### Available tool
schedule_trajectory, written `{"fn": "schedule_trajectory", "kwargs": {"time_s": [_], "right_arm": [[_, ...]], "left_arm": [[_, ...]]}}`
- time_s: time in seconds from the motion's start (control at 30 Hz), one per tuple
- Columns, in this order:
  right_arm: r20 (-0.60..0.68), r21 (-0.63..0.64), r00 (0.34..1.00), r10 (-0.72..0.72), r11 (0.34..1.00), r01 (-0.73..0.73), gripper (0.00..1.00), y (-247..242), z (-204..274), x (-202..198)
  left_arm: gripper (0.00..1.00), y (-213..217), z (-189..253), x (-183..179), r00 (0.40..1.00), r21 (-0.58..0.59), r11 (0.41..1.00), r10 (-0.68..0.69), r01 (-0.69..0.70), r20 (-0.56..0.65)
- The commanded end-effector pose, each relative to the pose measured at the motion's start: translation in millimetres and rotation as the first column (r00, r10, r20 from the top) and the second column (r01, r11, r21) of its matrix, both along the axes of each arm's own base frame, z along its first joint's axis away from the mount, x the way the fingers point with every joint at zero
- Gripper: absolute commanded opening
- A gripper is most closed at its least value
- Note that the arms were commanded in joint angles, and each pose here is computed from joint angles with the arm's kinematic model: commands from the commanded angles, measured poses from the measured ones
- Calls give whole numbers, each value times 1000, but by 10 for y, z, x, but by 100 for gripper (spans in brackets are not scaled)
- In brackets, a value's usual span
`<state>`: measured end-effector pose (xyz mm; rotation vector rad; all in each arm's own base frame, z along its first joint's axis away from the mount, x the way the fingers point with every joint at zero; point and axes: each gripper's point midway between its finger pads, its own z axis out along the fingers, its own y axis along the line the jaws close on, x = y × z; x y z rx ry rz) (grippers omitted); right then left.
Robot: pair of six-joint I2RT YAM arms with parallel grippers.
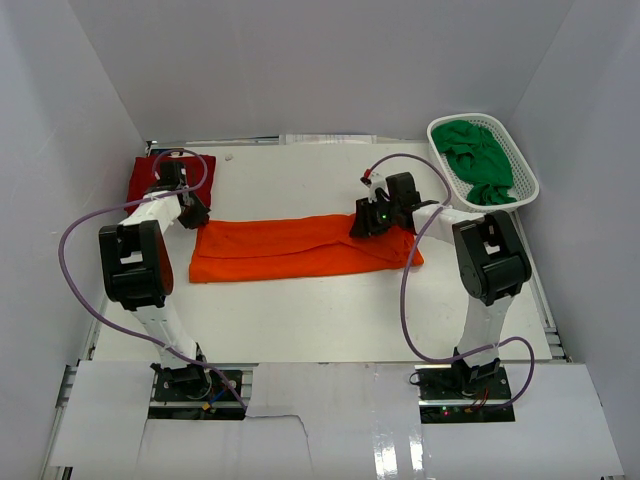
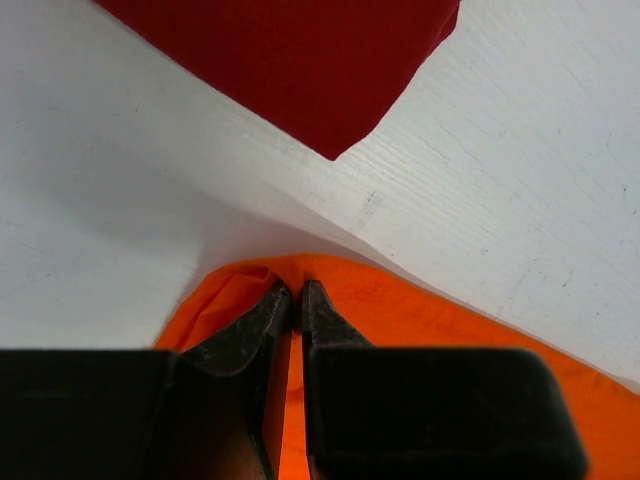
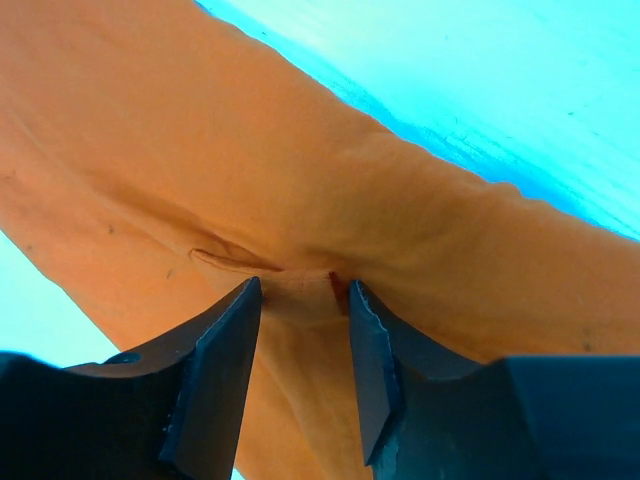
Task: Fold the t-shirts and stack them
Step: Fold the other side of the tshirt into a rectangle
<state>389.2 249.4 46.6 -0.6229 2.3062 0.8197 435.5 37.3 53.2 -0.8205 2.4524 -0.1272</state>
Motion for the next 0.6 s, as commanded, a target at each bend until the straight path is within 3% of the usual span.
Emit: {"fn": "schedule_trajectory", "kwargs": {"time_s": [0.0,0.13,0.37,0.57], "right_arm": [[81,25,996,36,999,-38,46,101,152,140],[75,27,996,41,999,-43,37,104,138,126],[47,68,998,46,996,-49,8,137,225,7],[-15,124,998,55,991,-52,8,216,342,-214]], "left_arm": [[20,-10,80,48,999,1,1000,-13,13,40],[20,-9,82,51,999,2,1000,-15,15,41],[20,-37,65,45,999,1,1000,-21,21,40],[20,-50,51,42,999,3,1000,-26,26,38]]}}
